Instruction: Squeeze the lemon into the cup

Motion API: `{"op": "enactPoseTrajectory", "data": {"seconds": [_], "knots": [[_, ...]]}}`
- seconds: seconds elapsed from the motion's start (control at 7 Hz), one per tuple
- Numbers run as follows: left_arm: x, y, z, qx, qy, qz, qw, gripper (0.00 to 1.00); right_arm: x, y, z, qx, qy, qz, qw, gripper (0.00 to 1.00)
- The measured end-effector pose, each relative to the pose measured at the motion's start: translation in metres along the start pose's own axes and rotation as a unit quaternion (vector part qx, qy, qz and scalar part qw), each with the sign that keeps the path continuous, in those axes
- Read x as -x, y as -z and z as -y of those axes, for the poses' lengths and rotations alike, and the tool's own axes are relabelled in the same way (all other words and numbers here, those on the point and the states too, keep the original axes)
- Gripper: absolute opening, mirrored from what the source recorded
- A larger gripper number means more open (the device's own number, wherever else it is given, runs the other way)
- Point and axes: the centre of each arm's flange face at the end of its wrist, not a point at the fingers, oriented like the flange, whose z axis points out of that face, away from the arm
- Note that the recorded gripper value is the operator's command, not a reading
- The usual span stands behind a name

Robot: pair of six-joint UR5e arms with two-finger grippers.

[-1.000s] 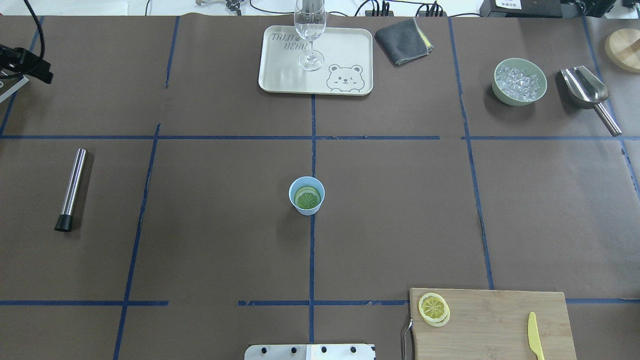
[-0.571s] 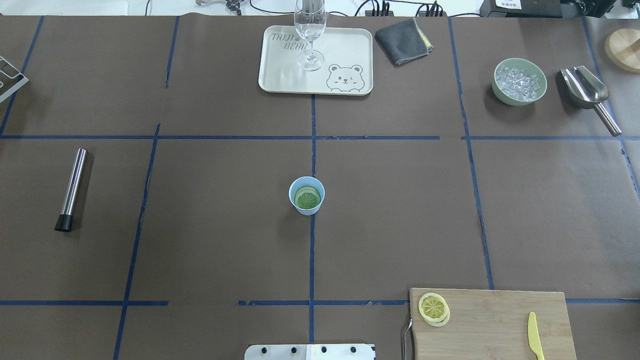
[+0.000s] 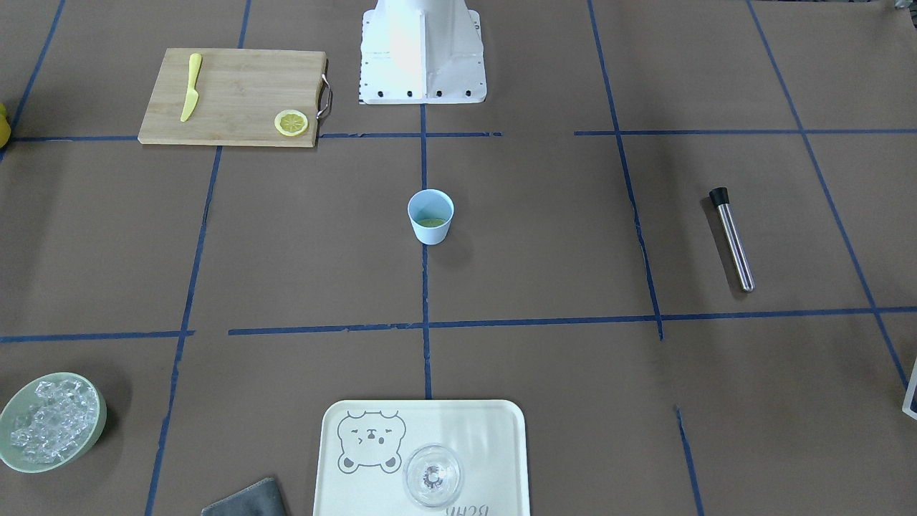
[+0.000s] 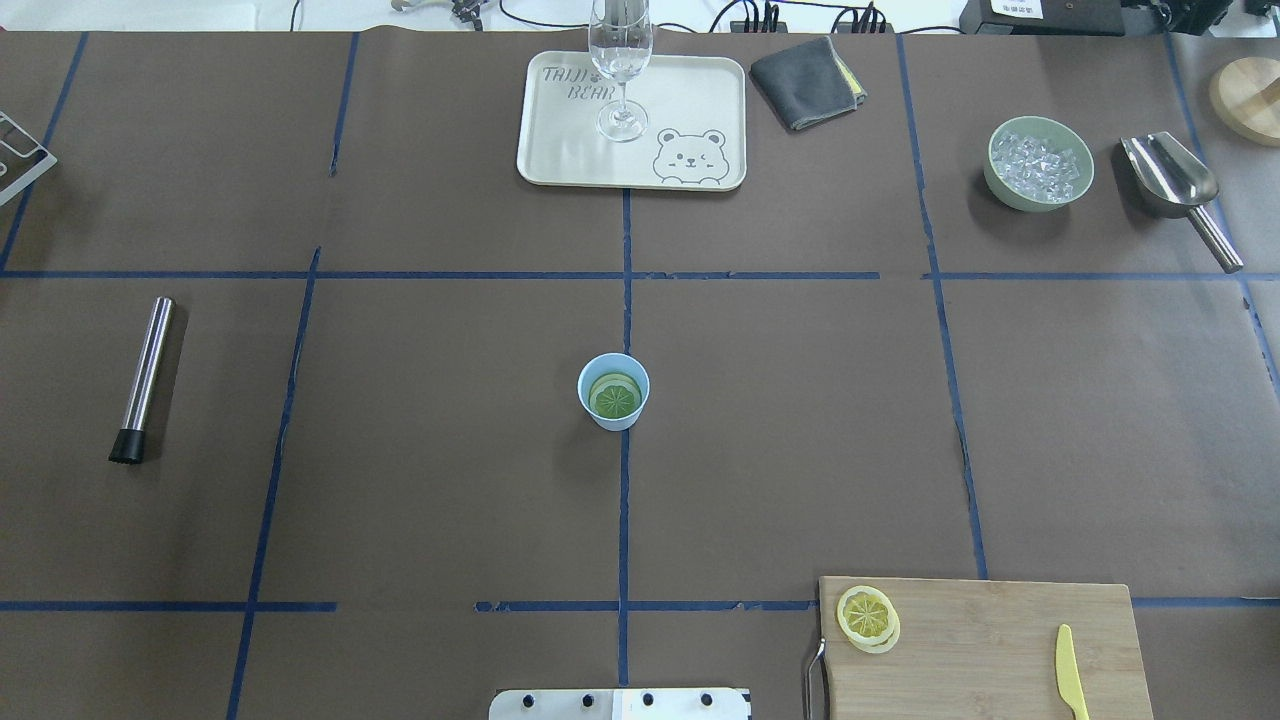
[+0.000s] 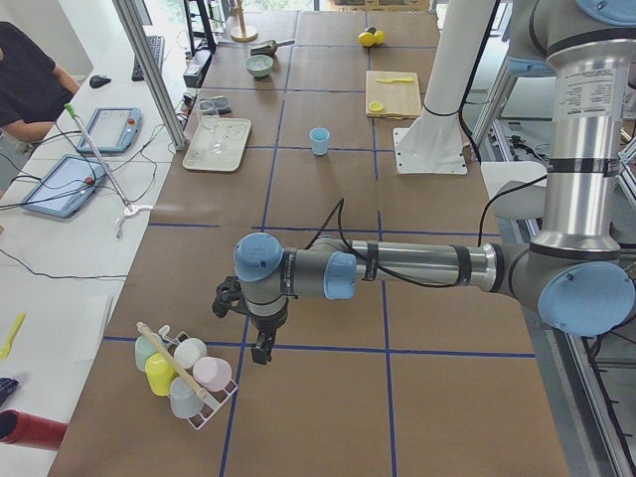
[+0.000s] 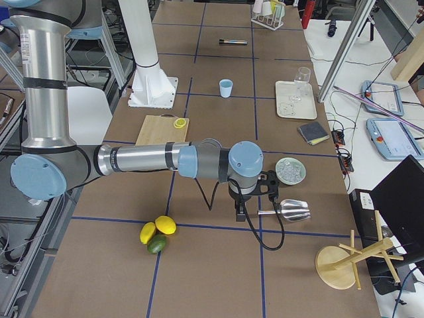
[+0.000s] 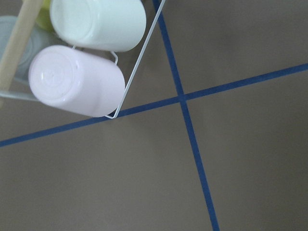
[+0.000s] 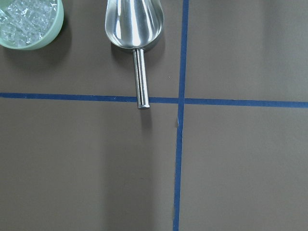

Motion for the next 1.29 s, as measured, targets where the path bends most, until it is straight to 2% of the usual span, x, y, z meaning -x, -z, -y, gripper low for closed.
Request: {"op": "enactPoseTrajectory", "data": {"seconds": [0.57,1.29], "knots": [[0.000,0.007,0.005,-0.005,0.002,0.001,1.0000,1.00,-0.026,-0.023,-0.012,0.022,-0.025,0.001,0.9995,1.00],[-0.002,0.011,0.013,-0.009,-0.001,0.001,1.0000,1.00,-0.021,-0.017,-0.004,0.014,-0.037,-0.006,0.9992,1.00]]}}
